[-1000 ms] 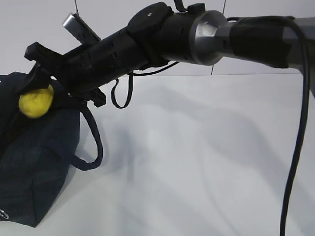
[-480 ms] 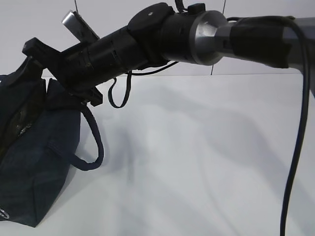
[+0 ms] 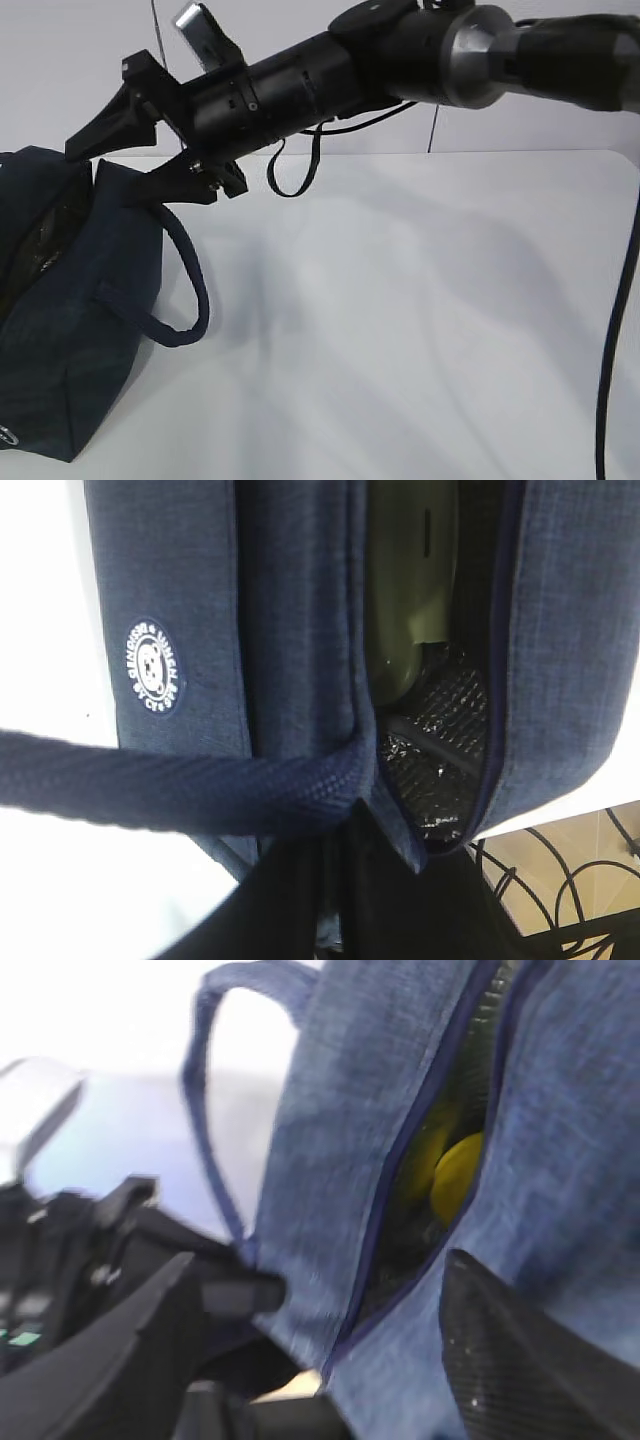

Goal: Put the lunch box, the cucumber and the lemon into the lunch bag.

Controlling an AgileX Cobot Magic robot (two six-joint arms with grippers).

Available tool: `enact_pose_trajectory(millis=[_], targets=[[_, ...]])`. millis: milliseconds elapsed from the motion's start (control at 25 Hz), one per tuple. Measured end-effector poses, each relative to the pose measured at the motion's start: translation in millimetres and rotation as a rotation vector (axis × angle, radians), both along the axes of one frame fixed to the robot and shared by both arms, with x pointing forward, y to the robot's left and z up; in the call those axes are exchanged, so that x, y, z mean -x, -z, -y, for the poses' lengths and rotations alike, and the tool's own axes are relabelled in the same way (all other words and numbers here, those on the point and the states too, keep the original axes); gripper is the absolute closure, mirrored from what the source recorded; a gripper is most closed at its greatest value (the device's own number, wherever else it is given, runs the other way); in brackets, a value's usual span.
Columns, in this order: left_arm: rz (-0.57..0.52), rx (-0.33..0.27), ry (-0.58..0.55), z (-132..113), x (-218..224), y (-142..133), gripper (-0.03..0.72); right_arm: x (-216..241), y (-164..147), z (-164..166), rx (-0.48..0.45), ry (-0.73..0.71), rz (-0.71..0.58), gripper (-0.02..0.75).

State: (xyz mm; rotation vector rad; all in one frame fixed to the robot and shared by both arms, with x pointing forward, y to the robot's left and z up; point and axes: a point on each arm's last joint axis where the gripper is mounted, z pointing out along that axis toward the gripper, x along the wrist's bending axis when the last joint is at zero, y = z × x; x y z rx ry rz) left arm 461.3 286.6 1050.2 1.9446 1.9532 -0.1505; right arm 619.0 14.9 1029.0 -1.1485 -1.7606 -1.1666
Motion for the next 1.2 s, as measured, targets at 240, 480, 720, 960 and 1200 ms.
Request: enact_pose_trajectory(millis=[240, 480, 720, 960, 1200], targets=[[0.0, 0.0, 0.0, 0, 0, 0, 0.683, 6, -8, 16, 0.186, -0.014, 0.015, 0.204], [0.0, 0.0, 0.0, 0, 0, 0, 0.683, 8, -14, 24, 0.375, 0.103, 0.009, 0.204], [0.0, 0.0, 0.0, 0, 0, 0, 0.683, 16, -16, 2, 0.353, 0.146, 0.058, 0.204], [-0.005, 0.001, 0.002, 0, 1, 0, 0.683, 12, 0, -4, 0.368, 0.166, 0.037, 0.204], [-0.005, 0.001, 0.002, 0, 1, 0, 0.683, 7, 26, -9, 0.378, 0.161, -0.029, 0.204]])
